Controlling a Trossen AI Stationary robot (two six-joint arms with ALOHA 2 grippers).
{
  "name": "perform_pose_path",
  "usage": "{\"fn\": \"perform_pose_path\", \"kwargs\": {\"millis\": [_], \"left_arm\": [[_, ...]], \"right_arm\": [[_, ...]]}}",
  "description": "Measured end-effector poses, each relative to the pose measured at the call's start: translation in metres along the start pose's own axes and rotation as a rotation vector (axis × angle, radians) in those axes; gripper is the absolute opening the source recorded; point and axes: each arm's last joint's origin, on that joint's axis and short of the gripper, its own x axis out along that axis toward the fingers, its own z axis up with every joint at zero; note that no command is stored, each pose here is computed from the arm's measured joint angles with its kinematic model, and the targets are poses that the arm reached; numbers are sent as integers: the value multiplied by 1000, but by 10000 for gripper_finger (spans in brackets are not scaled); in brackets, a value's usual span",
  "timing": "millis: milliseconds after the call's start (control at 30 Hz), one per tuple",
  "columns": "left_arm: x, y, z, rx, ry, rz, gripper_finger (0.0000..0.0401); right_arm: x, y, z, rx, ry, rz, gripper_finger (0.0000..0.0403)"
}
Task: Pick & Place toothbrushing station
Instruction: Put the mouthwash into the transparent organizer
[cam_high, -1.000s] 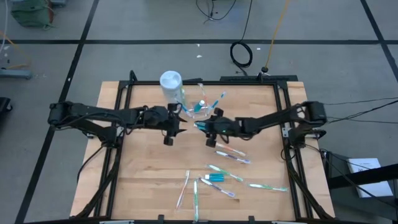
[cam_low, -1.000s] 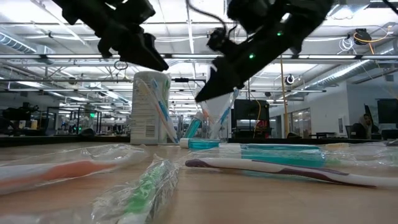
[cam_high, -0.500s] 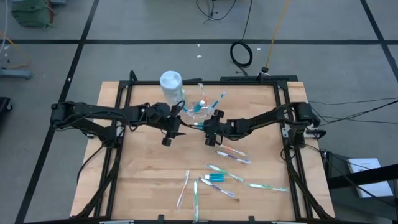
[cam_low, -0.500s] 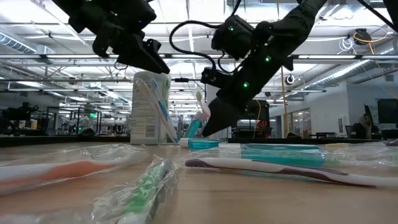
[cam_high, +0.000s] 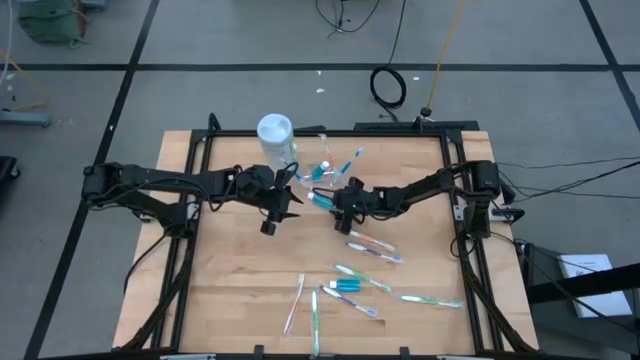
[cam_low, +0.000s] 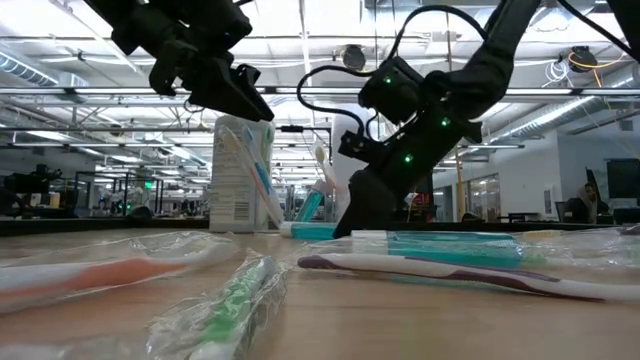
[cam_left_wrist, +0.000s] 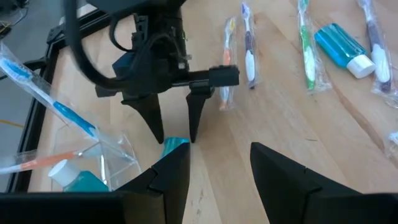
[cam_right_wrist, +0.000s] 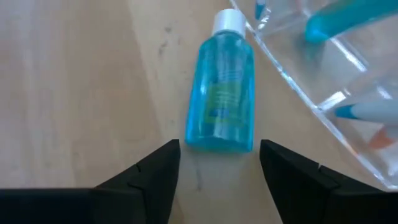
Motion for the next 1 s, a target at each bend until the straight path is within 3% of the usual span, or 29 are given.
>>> {"fn": "perform_pose_path", "kwargs": {"millis": [233,400,633,833,1000], "left_arm": [[0,0,0,-3,0,0,172],[0,0,0,-3,-1,0,172],[0,0,0,-3,0,-1,172],[0,0,0,-3,0,-1,172],[0,0,0,-3,-1,-1,172]], "right_arm": [[0,3,0,-40,-41,65,161],[0,1,3,74,-80,-5,149],[-1,8,3,75,-90,15,208],[-5,14,19,77,-257,45,254],[-2,12,18,195,-276,-36,261]]}}
